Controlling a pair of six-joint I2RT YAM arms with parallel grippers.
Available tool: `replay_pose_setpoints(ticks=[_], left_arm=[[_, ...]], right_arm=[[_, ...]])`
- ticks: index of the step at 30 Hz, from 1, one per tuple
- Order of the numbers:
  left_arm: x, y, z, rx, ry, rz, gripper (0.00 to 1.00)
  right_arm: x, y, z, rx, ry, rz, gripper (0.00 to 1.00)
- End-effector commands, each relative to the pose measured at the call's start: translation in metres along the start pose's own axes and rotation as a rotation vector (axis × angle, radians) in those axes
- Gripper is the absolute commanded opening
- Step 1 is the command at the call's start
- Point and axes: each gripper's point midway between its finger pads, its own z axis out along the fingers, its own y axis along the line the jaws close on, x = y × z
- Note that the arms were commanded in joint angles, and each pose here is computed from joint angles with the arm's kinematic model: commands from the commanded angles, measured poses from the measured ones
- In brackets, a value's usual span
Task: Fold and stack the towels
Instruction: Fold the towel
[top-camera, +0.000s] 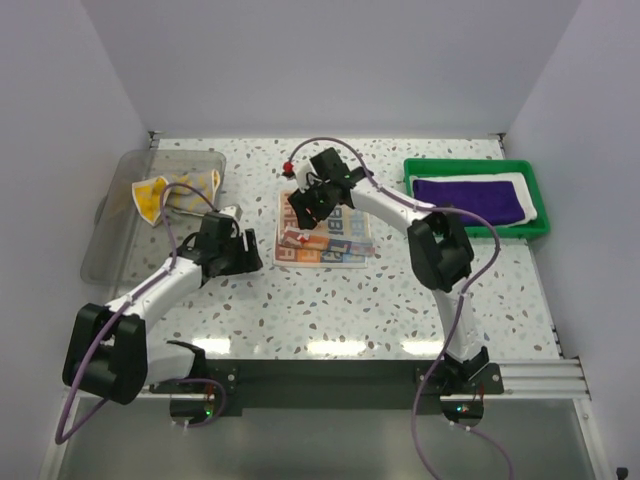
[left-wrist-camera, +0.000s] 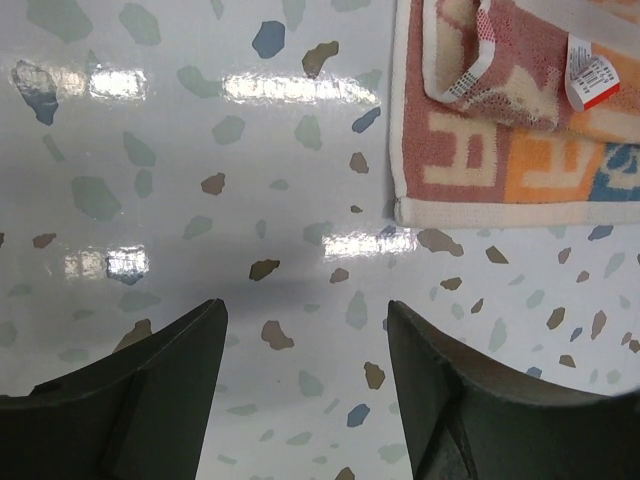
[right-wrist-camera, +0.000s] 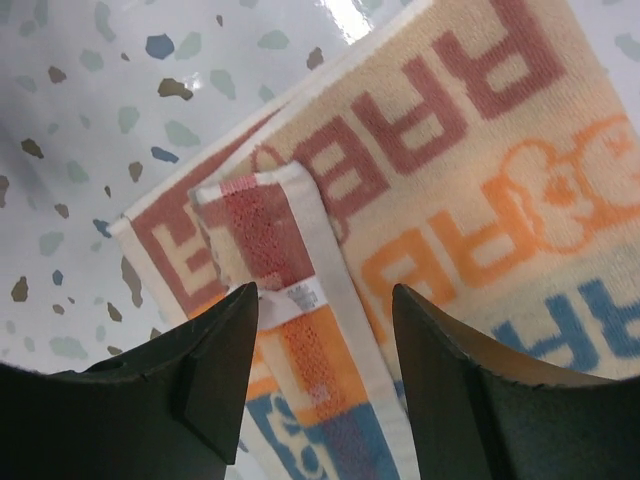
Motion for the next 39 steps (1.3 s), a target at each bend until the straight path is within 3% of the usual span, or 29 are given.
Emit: replay_pose_setpoints(ticks=[1, 9, 15, 18, 25, 39], left_arm=[[-0.005, -0.006, -0.004, 0.032, -0.032, -0.017, 0.7], [0.001, -0.003, -0.008, 0.025, -0.025, -0.023, 0.71], [0.002, -0.003, -0.01, 0.026, -0.028, -0.031, 0.71], [0.002, -0.003, -0.011, 0.027, -0.029, -0.031, 0.71], [0.002, -0.004, -0.012, 0.031, -0.03, -0.038, 0.71], [0.008, -0.01, -0.018, 0.06, -0.016, -0.094, 0.72]], right_arm=[[-0.025, 0.017, 0.008, -0.124, -0.06, -0.027, 0.6], [-0.009, 0.029, 0.041, -0.223, -0.024, 0.012, 0.62], [-0.003, 0.043, 0.039, -0.284, -0.016, 0.015, 0.6], [-0.002, 0.046, 0.038, -0.298, -0.012, 0.017, 0.53], [0.003, 0.054, 0.031, -0.325, -0.006, 0.015, 0.25], [0.035, 0.11, -0.003, -0.373, 0.07, -0.024, 0.23]])
